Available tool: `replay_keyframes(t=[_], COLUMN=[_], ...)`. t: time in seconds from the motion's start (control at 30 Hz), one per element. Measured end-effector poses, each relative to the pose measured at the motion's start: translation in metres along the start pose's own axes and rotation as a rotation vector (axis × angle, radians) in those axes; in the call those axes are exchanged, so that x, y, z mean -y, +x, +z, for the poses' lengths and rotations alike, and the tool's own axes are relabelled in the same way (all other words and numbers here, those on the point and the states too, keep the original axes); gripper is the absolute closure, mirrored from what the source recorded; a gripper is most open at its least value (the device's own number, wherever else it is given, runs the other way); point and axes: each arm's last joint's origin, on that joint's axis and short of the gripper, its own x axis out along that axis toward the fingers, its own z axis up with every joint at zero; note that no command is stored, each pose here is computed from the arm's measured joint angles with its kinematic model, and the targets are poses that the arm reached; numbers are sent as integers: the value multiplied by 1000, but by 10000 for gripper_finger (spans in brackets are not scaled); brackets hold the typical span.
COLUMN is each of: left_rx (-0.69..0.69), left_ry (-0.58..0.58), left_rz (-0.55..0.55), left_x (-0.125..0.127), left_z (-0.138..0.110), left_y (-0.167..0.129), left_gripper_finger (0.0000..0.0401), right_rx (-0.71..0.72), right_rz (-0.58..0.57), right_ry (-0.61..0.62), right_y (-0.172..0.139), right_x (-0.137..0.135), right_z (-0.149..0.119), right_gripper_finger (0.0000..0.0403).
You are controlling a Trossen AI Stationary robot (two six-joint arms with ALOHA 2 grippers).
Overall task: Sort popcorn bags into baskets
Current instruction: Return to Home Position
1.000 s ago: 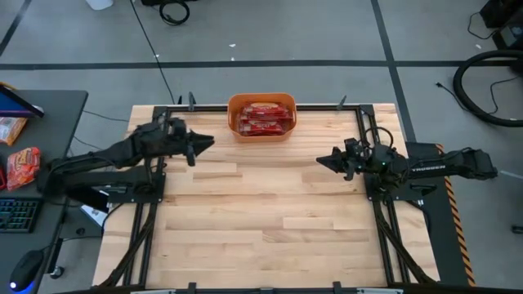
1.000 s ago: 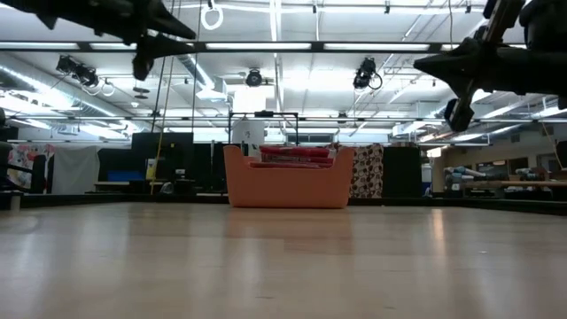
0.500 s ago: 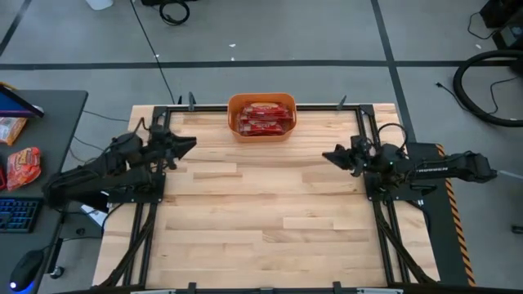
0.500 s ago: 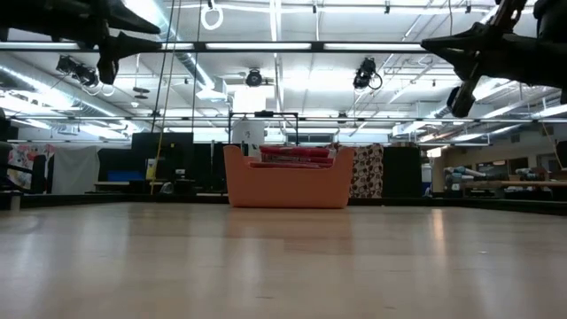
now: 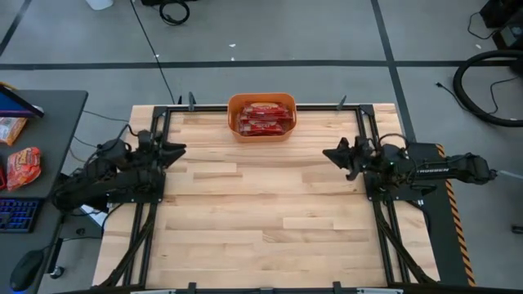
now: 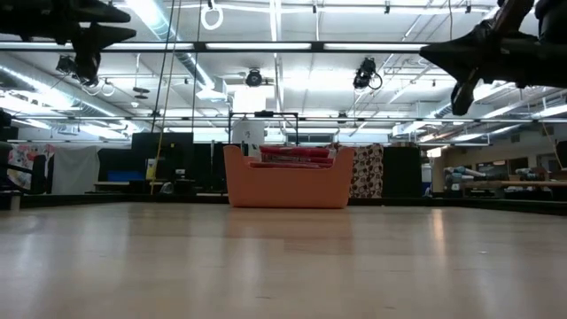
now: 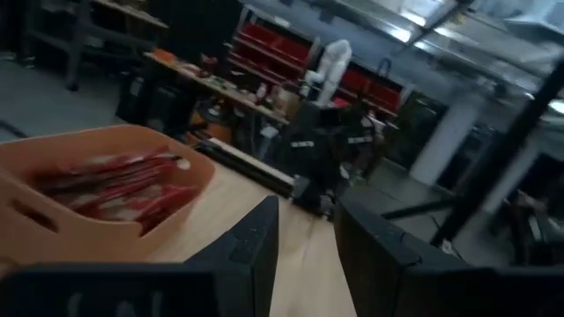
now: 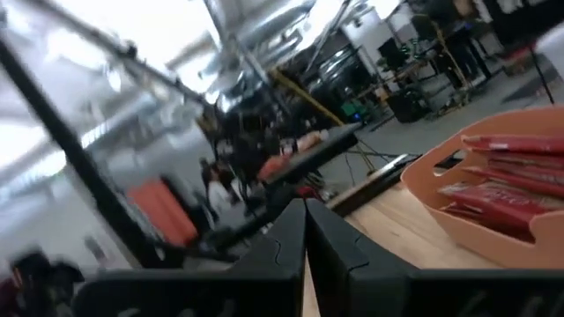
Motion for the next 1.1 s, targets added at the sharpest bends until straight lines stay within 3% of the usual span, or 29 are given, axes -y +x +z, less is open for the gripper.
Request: replay_keyframes(t=[0.13, 0.4, 0.77, 1.0, 1.1], left_rx=[-42, -45, -197, -208, -222], left_ry=[30, -19, -170, -146, -29], left_rz=[-58, -160, -61, 100, 108], left_x=[-3, -13, -33, -39, -40], left_z=[-10, -38, -77, -82, -83], left_y=[4, 18, 26, 30, 31], left_gripper_finger=[285, 285, 285, 285, 285], right_rx=[-9, -6, -5, -3, -3], right_rz=[4, 6, 6, 3, 1], right_ry=[-78, -82, -82, -82, -82], right_y=[0, 0, 0, 0, 0], right_x=[0, 0, 0, 0, 0], right_z=[-1, 0, 0, 0, 0], right_gripper_finger=[389, 387, 387, 386, 386])
